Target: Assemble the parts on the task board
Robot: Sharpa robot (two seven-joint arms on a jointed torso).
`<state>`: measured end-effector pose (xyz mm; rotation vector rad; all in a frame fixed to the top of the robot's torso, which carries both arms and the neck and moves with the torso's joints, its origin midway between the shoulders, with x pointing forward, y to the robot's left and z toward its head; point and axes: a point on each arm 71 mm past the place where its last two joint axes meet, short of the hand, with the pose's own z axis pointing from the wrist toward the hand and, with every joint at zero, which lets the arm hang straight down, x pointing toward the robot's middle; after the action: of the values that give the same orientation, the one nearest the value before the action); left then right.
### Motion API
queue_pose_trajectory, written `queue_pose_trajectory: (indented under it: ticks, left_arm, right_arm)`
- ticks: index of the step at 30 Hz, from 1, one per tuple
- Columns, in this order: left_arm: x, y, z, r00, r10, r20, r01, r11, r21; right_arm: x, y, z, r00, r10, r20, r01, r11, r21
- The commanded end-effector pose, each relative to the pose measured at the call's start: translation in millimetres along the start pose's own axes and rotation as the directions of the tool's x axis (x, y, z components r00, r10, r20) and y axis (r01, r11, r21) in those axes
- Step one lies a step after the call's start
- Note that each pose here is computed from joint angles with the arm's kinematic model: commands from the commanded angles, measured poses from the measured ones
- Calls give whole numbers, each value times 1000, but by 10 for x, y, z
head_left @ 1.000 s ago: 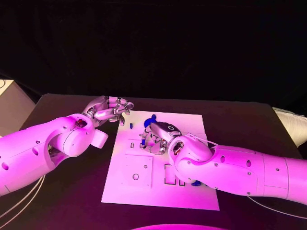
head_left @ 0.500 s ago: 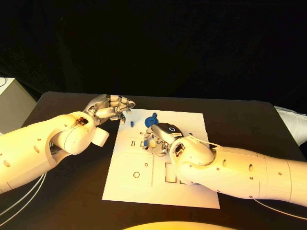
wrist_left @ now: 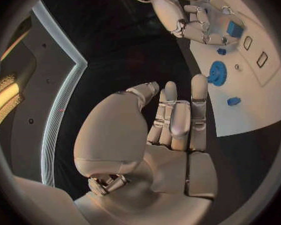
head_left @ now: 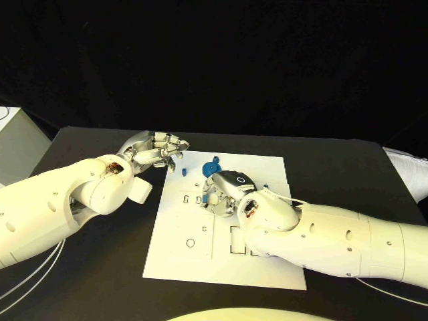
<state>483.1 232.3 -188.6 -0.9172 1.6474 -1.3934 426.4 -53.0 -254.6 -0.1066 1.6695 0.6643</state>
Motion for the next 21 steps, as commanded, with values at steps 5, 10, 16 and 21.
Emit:
queue_pose_trajectory:
  ticks: [5,10,16,21]
  left_arm:
    - [35,-8,8,999,4,-31,-4,1000,2]
    - [36,-7,8,999,5,-34,-5,1000,1]
    - [39,-5,8,999,6,-37,-6,1000,0]
    - [38,-3,9,999,8,-38,-8,1000,-1]
  right_arm:
    - [26,-9,10,1000,-20,0,20,1000,3]
    - [34,-21,15,1000,-21,3,21,1000,4]
    - [47,-20,23,1000,-23,2,23,1000,3]
    - [57,-18,24,1000,-22,2,22,1000,2]
